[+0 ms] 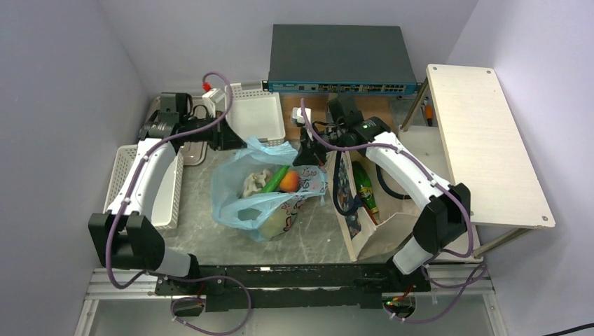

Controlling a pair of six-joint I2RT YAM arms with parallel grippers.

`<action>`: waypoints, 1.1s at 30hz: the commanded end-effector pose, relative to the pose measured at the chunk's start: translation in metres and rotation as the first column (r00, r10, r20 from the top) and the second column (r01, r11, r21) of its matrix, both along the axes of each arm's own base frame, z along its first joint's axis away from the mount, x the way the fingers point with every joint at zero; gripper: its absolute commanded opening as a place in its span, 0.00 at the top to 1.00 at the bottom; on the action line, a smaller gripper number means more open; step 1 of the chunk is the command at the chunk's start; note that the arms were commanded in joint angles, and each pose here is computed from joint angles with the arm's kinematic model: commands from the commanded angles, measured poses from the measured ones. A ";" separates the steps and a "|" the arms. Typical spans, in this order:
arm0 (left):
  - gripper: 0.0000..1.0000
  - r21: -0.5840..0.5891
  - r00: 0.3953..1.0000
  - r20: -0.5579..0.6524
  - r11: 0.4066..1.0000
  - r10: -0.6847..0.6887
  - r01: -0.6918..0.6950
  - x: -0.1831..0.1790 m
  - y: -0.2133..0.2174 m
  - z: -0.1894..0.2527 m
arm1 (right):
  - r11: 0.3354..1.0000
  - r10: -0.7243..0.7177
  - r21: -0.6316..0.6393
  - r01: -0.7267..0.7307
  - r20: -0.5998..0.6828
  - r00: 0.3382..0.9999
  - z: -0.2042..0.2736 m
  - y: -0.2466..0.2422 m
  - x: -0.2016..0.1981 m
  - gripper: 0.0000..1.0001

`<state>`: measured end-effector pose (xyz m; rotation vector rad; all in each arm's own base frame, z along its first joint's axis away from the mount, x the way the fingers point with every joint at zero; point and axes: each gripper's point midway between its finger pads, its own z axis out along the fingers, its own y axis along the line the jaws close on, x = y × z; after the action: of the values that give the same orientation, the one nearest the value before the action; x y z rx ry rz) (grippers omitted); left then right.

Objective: Untie the knot of the grocery bags and take out the mixed food

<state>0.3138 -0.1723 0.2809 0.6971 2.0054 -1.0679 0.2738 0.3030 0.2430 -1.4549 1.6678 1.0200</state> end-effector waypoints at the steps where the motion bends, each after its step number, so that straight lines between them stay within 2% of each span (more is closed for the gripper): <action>1: 1.00 -0.246 0.947 -0.315 0.957 0.069 -0.151 0.001 0.021 0.021 | 0.998 0.035 -0.037 -0.041 -0.136 0.990 0.002 -0.013 -0.019 1.00; 4: 1.00 -0.308 0.920 -0.386 0.931 0.066 -0.196 0.005 0.029 0.020 | 0.992 0.095 -0.061 -0.108 -0.192 0.977 -0.005 -0.021 -0.032 1.00; 8: 1.00 -0.306 0.842 -0.529 0.903 0.104 -0.303 0.010 0.032 -0.007 | 0.993 0.082 -0.061 -0.104 -0.283 0.956 -0.011 -0.017 -0.027 0.98; 11: 1.00 -0.289 0.775 -0.618 0.878 0.134 -0.382 0.015 0.039 -0.029 | 0.996 0.051 -0.046 -0.071 -0.328 0.943 -0.004 -0.014 -0.016 0.83; 13: 1.00 -0.279 0.775 -0.614 0.878 0.149 -0.389 0.018 0.045 -0.031 | 0.998 0.019 -0.045 -0.036 -0.337 0.941 0.003 -0.015 -0.007 0.76; 15: 1.00 -0.254 0.804 -0.570 0.894 0.170 -0.369 0.021 0.047 -0.025 | 0.999 -0.036 -0.036 0.027 -0.300 0.953 0.015 -0.018 0.005 0.60; 17: 1.00 -0.247 0.814 -0.554 0.901 0.171 -0.357 0.023 0.045 -0.020 | 0.993 -0.117 -0.015 0.116 -0.202 0.972 0.029 -0.020 0.018 0.43; 19: 1.00 -0.267 0.815 -0.560 0.899 0.149 -0.348 0.023 0.042 -0.018 | 0.982 -0.177 0.052 0.179 -0.053 0.983 0.049 -0.023 0.026 0.25; 22: 1.00 -0.272 0.803 -0.578 0.895 0.141 -0.353 0.023 0.039 -0.023 | 0.974 -0.201 0.153 0.164 0.272 0.941 0.081 -0.018 0.025 0.15; 24: 1.00 -0.268 0.798 -0.586 0.896 0.140 -0.354 0.023 0.037 -0.027 | 0.987 -0.142 0.129 0.092 0.464 0.874 0.084 0.001 0.008 0.13; 26: 1.00 -0.268 0.801 -0.583 0.899 0.135 -0.347 0.024 0.036 -0.029 | 0.994 -0.092 0.095 0.044 0.585 0.806 0.081 0.014 0.002 0.12; 33: 1.00 -0.255 0.820 -0.556 0.911 0.136 -0.324 0.026 0.031 -0.026 | 0.998 0.024 0.018 -0.053 0.717 0.697 0.063 0.063 0.004 0.13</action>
<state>0.3342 -0.1394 0.2440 -0.1198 2.2256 -1.5580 0.2454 0.3483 0.3175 -1.5488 1.1217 0.5798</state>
